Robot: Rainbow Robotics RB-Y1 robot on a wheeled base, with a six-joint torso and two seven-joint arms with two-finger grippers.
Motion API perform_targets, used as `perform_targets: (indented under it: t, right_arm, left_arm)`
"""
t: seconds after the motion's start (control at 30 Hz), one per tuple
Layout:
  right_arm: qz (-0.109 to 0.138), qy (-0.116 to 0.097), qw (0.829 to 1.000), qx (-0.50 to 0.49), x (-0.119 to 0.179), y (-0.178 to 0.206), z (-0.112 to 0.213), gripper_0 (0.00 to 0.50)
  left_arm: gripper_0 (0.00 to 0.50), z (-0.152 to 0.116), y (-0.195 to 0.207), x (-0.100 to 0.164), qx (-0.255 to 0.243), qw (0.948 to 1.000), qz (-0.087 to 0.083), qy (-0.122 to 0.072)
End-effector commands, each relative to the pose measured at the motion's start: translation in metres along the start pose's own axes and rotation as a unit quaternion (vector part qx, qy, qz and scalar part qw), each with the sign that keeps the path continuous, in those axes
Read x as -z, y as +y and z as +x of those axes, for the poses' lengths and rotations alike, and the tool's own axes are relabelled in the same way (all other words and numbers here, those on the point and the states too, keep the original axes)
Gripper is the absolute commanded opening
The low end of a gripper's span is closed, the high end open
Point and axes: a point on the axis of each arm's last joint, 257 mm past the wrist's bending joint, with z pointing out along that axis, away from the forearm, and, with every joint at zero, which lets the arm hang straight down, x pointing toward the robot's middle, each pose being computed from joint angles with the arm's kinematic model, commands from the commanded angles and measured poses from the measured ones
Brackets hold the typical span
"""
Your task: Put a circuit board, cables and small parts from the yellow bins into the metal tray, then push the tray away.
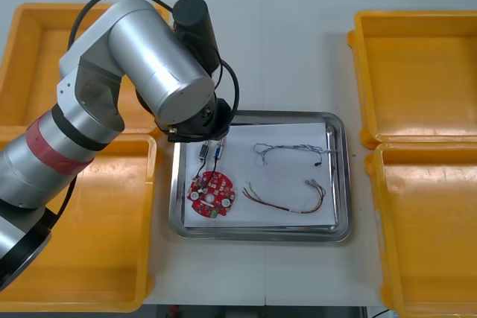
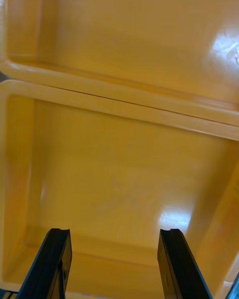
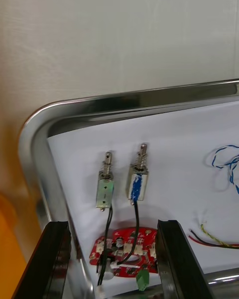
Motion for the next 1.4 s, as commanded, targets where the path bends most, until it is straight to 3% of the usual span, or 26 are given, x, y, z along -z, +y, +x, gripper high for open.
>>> perform_targets:
  t: [0.03, 0.13, 0.2, 0.3, 0.5, 0.67, 0.87, 1.0, 1.13, 1.4]
  right_arm:
    - [0.001, 0.005, 0.998, 0.069, 0.015, 0.03, -0.007, 0.5]
    - [-0.032, 0.0, 0.993, 0.117, 0.019, 0.065, -0.015, 0.5]
    - [-0.057, -0.006, 0.985, 0.163, 0.022, 0.095, -0.021, 0.5]
    - [-0.082, -0.014, 0.973, 0.216, 0.022, 0.132, -0.03, 0.5]
    - [-0.111, -0.025, 0.944, 0.31, 0.014, 0.197, -0.044, 0.5]
    - [-0.112, -0.042, 0.916, 0.383, 0.006, 0.247, -0.056, 0.5]
    - [-0.111, -0.042, 0.888, 0.444, -0.011, 0.291, -0.053, 0.5]
    - [-0.109, -0.043, 0.873, 0.474, -0.02, 0.311, -0.049, 0.5]
    - [-0.119, -0.019, 0.859, 0.497, -0.037, 0.328, -0.032, 0.5]
    - [-0.111, 0.015, 0.837, 0.536, -0.075, 0.342, -0.008, 0.5]
  left_arm:
    - [0.5, -0.026, 0.002, 0.039, 0.042, 0.9986, 0.009, -0.033]
    - [0.5, -0.027, 0.018, 0.048, 0.047, 0.9986, 0.004, -0.025]
    - [0.5, -0.032, 0.028, 0.056, 0.04, 0.9989, 0.014, -0.023]
    - [0.5, -0.042, 0.042, 0.069, 0.038, 0.9984, 0.025, -0.032]
    - [0.5, -0.047, 0.077, 0.082, 0.06, 0.9968, 0.02, -0.048]
    - [0.5, -0.032, 0.117, 0.082, 0.062, 0.9969, 0.005, -0.048]
    - [0.5, -0.012, 0.158, 0.08, 0.074, 0.9963, -0.019, -0.04]
    - [0.5, -0.001, 0.182, 0.081, 0.075, 0.9963, -0.026, -0.033]
    - [0.5, 0.012, 0.204, 0.085, 0.084, 0.9956, -0.029, -0.029]
    - [0.5, 0.031, 0.233, 0.098, 0.093, 0.9949, -0.029, -0.024]
